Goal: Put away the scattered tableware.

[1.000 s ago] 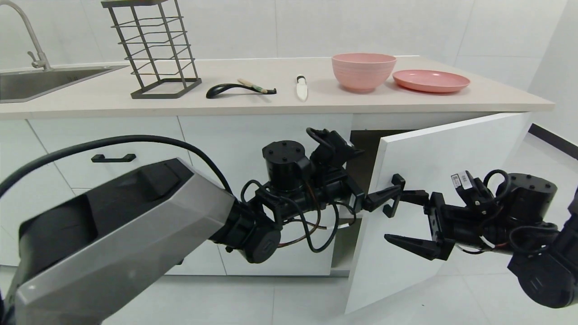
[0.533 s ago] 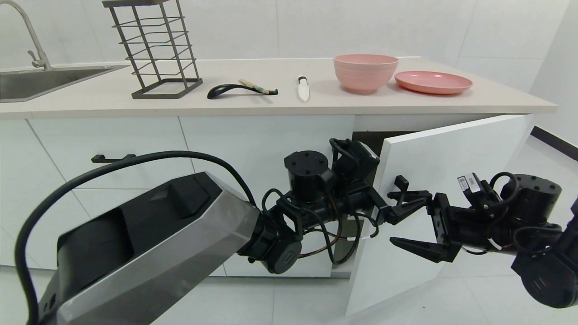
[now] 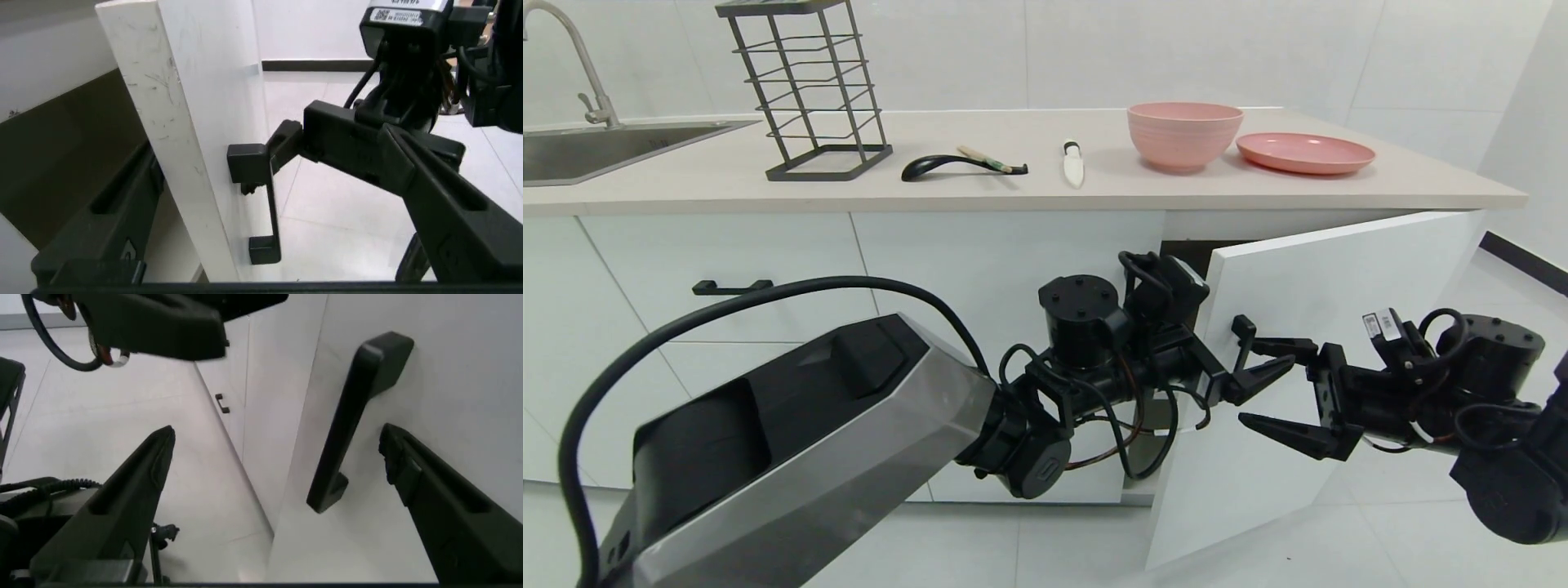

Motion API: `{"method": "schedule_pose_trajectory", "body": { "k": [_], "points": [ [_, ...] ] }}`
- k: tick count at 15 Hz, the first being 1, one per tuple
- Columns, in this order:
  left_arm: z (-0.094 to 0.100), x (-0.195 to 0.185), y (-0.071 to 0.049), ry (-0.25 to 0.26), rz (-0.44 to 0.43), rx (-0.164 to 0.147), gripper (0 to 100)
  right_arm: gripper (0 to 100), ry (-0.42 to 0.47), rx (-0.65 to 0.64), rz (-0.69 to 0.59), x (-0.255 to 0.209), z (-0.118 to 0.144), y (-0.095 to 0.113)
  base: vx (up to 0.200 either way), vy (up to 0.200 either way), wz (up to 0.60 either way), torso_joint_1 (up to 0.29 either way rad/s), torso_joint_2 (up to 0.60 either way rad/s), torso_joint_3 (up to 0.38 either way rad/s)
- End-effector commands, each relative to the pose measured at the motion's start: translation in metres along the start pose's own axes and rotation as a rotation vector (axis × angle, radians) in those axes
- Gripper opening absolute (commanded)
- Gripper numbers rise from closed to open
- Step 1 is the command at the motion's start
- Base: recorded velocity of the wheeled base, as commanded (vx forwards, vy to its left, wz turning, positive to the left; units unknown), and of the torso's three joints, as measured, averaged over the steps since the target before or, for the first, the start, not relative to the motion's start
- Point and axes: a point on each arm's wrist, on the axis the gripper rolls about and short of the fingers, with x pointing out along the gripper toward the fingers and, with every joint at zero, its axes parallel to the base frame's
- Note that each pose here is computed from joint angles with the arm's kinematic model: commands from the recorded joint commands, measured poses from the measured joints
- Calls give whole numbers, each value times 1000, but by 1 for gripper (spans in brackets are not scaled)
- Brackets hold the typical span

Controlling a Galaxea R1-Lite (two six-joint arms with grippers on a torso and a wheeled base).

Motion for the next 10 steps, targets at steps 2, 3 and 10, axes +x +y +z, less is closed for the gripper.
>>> {"method": "schedule_pose_trajectory", "body": {
  "k": [2, 3, 10],
  "points": [
    [4, 2, -5, -18, -12, -16, 100, 100, 26, 45, -46, -13, -9, 3, 0, 0, 0, 0, 0, 0],
    [7, 3, -8, -37, -19, -25, 100, 100, 35, 65, -48, -18, -8, 14, 0, 0, 0, 0, 0, 0],
    [2, 3, -12, -17, 17, -62, 100, 100, 34, 12, -131, -63, 32, 94, 0, 0, 0, 0, 0, 0]
  ]
}}
